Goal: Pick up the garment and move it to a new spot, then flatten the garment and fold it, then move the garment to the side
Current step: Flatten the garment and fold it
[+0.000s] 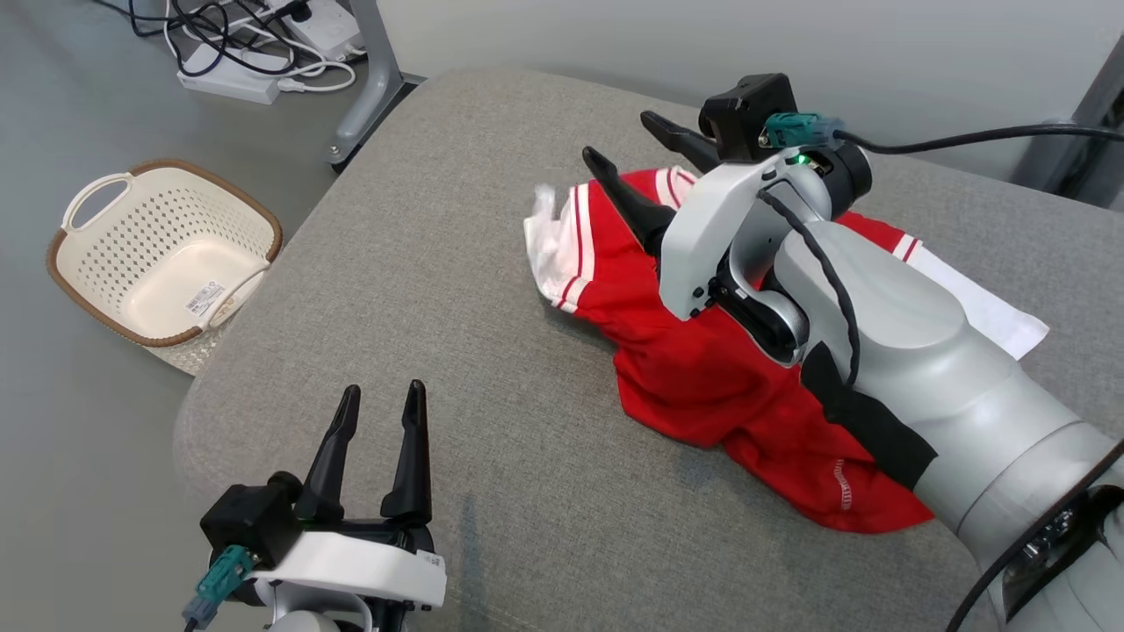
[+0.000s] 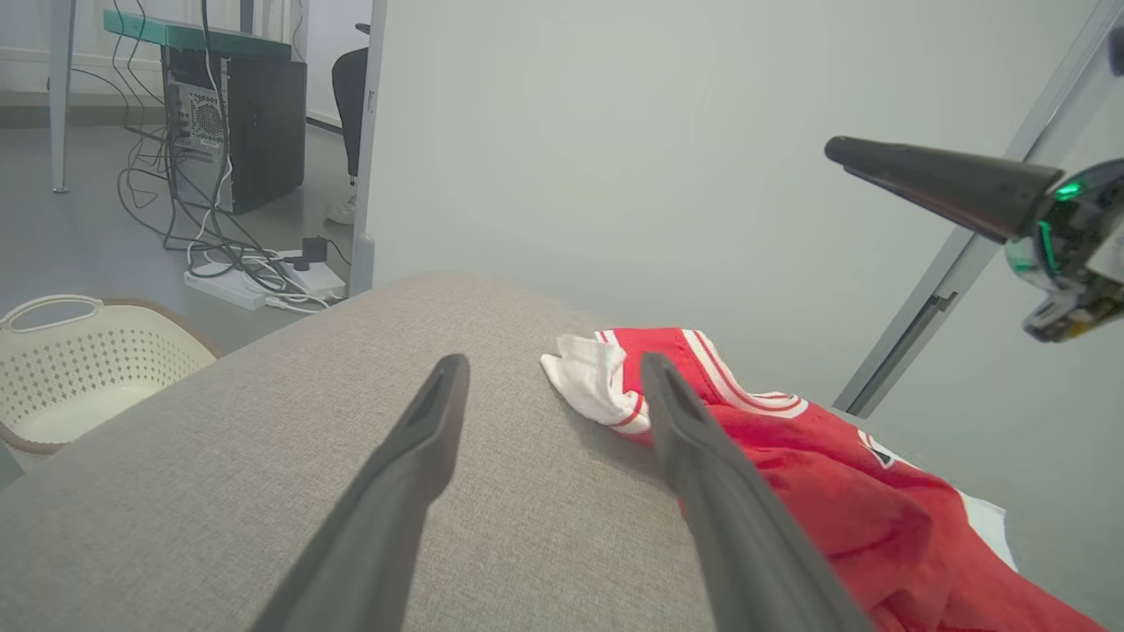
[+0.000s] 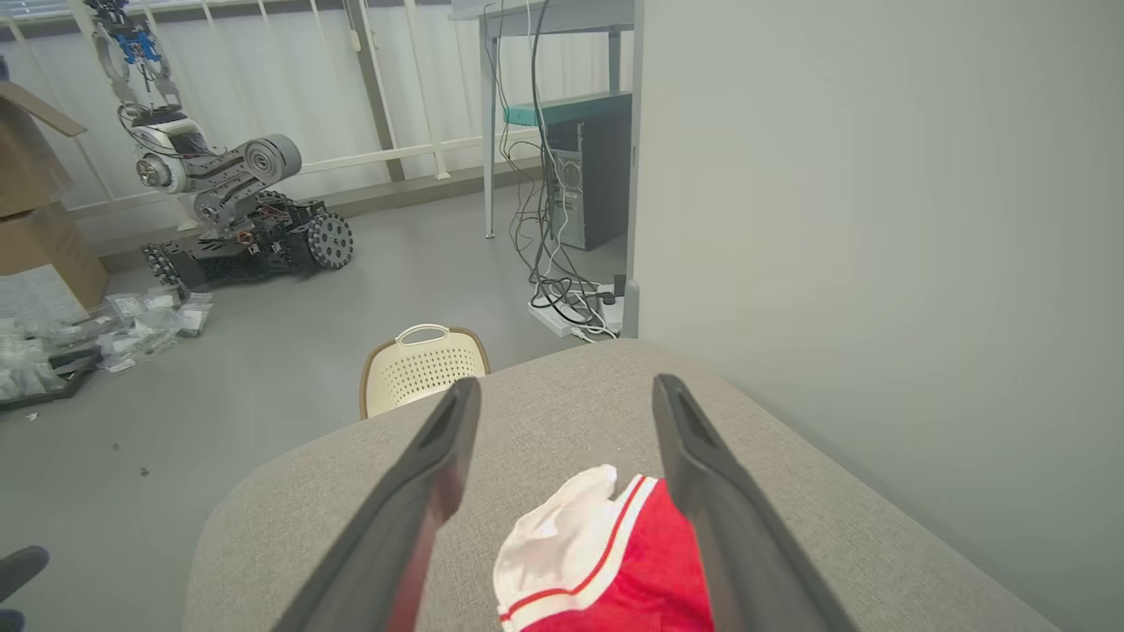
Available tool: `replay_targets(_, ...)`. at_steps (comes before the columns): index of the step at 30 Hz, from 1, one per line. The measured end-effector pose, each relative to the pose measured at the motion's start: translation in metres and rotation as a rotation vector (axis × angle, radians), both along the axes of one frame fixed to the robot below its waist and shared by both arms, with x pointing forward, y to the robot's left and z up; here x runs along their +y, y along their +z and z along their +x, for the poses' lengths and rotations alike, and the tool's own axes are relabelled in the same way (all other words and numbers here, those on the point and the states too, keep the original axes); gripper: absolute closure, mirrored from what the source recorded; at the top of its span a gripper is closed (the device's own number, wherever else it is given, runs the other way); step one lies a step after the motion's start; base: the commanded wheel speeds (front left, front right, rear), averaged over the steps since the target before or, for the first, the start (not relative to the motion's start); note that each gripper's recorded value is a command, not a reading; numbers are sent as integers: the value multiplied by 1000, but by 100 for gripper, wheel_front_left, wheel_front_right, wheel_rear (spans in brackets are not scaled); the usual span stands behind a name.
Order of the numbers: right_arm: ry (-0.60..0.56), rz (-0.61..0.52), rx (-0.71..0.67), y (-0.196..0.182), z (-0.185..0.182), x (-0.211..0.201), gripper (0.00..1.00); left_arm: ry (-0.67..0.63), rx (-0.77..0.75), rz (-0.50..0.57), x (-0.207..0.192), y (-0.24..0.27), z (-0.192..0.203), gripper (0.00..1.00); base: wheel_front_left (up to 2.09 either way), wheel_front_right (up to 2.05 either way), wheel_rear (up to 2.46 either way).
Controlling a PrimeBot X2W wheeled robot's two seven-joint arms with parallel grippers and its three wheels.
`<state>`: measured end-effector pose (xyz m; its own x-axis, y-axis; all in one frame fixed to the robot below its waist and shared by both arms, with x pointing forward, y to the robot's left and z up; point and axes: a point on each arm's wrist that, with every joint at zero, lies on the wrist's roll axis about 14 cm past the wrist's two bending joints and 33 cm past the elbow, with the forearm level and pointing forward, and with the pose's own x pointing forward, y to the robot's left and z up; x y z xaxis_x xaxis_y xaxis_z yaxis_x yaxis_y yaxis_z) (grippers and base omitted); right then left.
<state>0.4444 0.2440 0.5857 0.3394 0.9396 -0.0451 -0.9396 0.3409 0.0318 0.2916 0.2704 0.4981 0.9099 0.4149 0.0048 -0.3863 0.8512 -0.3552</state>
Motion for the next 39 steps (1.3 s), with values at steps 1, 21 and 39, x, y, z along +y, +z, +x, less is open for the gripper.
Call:
replay_targets(1, -1, -3, 0, 0, -1, -1, 0, -3, -1, 0, -1, 0, 0, 0, 0, 0, 0)
replay_targets(21, -488, 106, -78, 6, 55, -215, 0, -215, -144, 63, -45, 40, 47, 0, 0, 0, 0)
replay_targets(39, -876, 168, -137, -43, -21, -340, 0, -349, -121, 43, -85, 27, 66, 0, 0, 0, 0)
